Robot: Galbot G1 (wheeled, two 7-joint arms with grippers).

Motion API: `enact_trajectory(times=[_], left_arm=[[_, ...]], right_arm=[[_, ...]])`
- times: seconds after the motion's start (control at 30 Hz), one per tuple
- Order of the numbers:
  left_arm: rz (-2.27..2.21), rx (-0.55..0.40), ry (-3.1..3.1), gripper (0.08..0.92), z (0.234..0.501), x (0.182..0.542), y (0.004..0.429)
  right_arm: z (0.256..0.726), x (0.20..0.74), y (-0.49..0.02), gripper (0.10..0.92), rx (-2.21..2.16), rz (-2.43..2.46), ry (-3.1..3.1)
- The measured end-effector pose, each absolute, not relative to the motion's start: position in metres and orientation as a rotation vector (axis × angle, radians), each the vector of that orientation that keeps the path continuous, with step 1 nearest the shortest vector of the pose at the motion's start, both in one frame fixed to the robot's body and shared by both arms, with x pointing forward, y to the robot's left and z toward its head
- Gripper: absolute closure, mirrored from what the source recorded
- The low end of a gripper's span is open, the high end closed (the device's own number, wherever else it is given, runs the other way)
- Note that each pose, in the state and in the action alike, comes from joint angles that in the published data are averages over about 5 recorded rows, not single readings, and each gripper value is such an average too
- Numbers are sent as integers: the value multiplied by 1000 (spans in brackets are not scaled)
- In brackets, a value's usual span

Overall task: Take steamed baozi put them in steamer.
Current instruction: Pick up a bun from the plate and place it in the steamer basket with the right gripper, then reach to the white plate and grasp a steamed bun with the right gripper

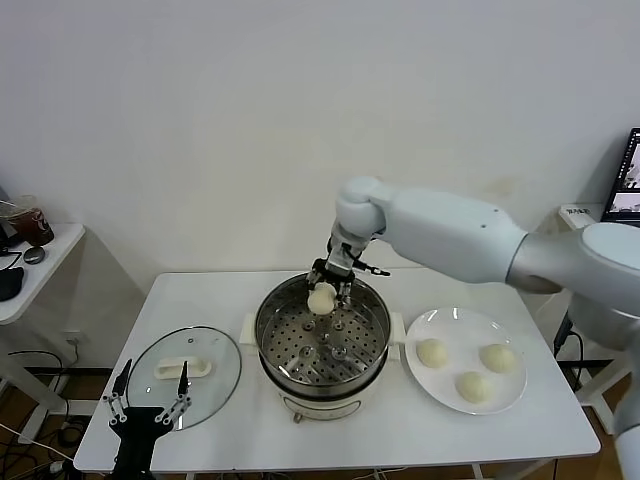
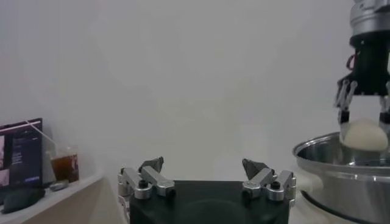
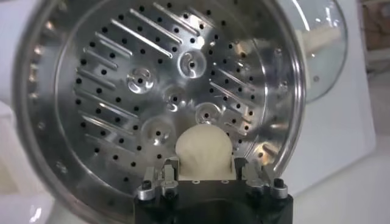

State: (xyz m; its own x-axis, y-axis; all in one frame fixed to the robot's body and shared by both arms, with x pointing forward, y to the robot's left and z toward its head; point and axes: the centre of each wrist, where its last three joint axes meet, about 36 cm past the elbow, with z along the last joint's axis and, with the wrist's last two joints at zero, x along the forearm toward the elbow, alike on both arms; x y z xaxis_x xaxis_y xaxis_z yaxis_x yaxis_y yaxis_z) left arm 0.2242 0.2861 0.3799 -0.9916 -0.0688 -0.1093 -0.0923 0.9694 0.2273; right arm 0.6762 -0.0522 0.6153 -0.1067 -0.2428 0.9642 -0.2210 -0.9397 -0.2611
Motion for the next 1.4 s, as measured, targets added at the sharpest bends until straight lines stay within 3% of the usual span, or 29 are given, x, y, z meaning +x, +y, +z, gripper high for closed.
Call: enact_trajectory(times=[0.33,0.63,0.83,1.13,1.4], left_arm=[[359,-131,3019,177,379,224,288],[359,-134,3016,177,379,225,288],[348,-144,3012,177,378,227,289],[351,-178,3018,177,382,231,295],[383,-181,3004,177,389,237,302]], right_arm=[[592,682,-42,455,-2036,-2280,411],[590,684,-46,236,-2006,-2259,415],[619,676,-60,200,-2016,-2265,553],[678,638,-126,200,-2045,-2381,1185],[674,605,-219,200,-2071,-2468,1750]])
